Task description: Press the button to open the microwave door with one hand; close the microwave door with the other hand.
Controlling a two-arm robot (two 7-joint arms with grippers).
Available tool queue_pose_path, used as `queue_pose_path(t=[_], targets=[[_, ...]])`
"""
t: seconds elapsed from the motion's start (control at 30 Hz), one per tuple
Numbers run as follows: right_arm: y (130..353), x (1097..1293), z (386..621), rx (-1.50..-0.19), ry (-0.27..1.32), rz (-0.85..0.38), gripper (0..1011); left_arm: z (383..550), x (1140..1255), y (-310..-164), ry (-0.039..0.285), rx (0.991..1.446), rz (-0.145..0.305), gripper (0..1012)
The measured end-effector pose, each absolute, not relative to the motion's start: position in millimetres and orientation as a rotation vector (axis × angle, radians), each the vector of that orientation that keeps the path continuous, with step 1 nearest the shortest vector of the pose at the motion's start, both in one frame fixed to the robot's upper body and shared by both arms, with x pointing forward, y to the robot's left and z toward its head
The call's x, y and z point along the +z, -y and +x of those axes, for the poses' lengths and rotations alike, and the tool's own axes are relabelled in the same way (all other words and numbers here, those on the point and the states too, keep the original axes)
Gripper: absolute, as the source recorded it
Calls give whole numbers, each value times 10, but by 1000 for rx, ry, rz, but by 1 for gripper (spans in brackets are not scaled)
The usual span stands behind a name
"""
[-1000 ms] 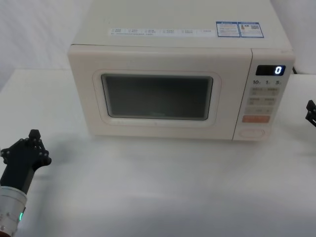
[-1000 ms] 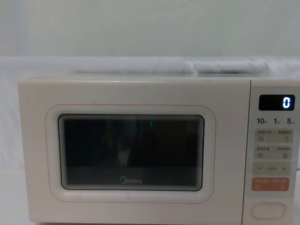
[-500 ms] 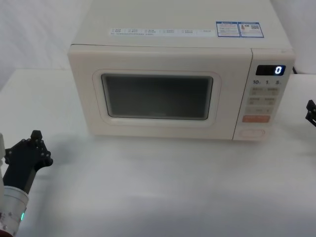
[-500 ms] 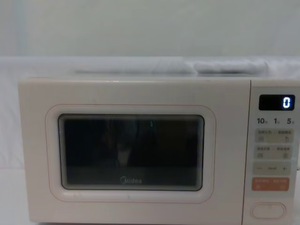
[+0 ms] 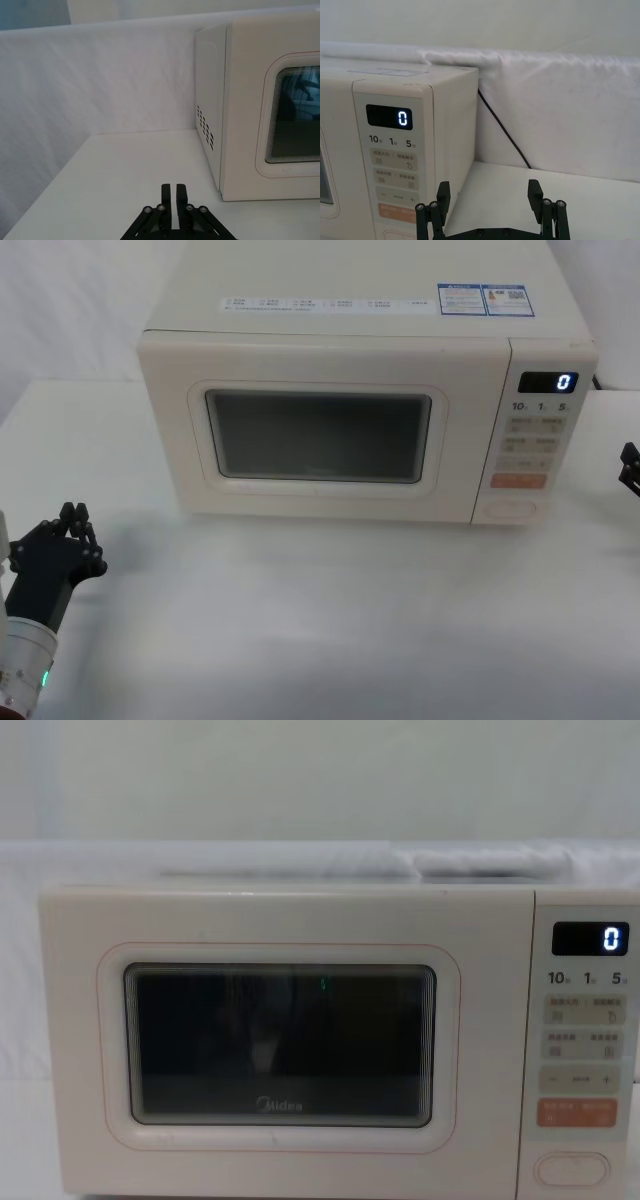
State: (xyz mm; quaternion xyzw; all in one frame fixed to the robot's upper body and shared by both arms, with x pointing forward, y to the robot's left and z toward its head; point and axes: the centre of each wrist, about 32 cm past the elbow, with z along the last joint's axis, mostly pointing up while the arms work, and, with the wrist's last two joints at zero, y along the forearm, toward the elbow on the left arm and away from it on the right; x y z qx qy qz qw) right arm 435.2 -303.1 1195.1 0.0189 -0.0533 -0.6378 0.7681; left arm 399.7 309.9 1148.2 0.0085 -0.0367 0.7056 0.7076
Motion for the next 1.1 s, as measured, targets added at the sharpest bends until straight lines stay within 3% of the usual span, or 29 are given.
queue_pose_path(t=[0.13, 0.9, 1.1], targets=[[3031, 11951, 4352, -1384, 116, 41, 1002, 3996, 11483, -3099, 82, 1567, 18, 153], [3031, 11951, 4352, -1384, 116, 41, 1002, 3996, 11484, -3101, 82, 1567, 16, 925], [3031, 11951, 4352, -1384, 116, 41, 1002, 3996, 11484, -3101, 82, 1567, 16, 1001]])
